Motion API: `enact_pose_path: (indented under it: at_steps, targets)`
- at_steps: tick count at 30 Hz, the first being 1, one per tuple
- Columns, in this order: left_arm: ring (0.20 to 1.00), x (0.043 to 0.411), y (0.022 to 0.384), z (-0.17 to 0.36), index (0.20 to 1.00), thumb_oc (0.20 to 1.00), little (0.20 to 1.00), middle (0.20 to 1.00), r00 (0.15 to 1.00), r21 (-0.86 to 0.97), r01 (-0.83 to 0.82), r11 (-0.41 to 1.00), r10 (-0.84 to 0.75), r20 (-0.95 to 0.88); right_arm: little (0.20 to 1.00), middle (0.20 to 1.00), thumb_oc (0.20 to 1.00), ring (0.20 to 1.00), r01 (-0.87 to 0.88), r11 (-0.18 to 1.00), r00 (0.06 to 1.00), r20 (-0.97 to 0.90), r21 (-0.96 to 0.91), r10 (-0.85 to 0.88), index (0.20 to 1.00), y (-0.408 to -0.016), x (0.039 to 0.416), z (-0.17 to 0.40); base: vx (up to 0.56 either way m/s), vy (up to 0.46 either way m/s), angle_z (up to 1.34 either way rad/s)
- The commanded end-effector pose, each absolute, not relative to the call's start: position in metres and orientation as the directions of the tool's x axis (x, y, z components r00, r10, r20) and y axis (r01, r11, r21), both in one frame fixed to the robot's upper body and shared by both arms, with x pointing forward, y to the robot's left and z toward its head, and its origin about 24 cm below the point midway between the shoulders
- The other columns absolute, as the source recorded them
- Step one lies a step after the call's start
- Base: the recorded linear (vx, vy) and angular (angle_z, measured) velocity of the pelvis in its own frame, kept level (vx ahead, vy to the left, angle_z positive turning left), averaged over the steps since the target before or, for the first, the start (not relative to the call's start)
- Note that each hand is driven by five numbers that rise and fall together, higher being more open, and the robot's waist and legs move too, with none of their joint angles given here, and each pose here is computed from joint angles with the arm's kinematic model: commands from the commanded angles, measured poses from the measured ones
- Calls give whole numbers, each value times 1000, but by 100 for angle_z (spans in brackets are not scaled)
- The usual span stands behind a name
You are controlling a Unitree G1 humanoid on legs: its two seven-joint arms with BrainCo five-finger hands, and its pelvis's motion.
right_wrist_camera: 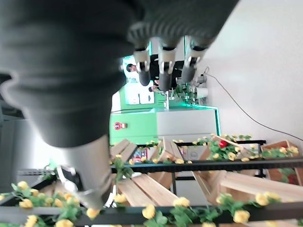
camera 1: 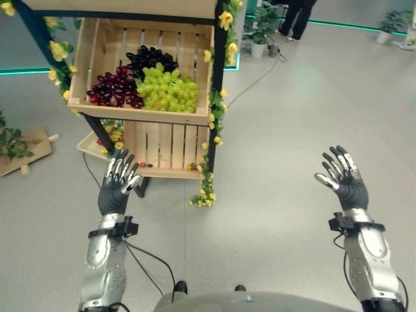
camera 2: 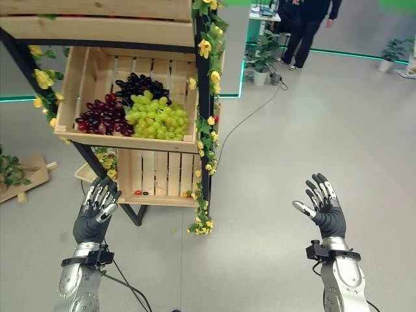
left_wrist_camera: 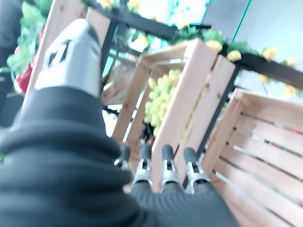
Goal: Pick up the fruits from the basket on one side to the basket on the other side
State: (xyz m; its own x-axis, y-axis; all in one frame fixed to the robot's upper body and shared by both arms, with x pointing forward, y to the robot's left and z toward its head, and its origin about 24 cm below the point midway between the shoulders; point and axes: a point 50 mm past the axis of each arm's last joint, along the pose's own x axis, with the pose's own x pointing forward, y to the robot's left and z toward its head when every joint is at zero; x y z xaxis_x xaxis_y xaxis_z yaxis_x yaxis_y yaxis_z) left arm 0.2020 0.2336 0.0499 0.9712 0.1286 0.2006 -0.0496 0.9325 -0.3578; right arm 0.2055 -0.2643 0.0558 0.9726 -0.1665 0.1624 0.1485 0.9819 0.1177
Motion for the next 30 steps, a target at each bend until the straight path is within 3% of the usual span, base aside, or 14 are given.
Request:
enact_pose_path:
  at_steps: [1, 9, 19, 30]
  targets:
    - [1000, 211, 234, 85, 1000, 1000, 1000, 1000, 928, -301, 34, 953, 83, 364, 1000, 1000, 1000, 1000, 180, 974, 912, 349, 135, -217, 1000, -275, 212, 89, -229, -206, 48]
    - [1000, 218, 234, 95, 1000, 1000, 1000, 1000, 909, -254, 28, 967, 82, 410, 1000, 1000, 1000, 1000, 175, 982, 910, 369, 71, -189, 1000, -274, 216, 97, -162, -18, 55]
    - [1000, 223, 233, 107, 1000, 1000, 1000, 1000, 887, -120, -23, 993, 75, 455, 1000, 1000, 1000, 1000, 184, 982, 912, 368, 28, -182, 1000, -270, 222, 99, -128, 279, -19]
    - [1000, 234, 229, 126, 1000, 1000, 1000, 1000, 848, -6, -47, 999, 43, 528, 1000, 1000, 1000, 1000, 152, 988, 912, 388, -20, -132, 1000, -256, 221, 105, -237, 188, -118]
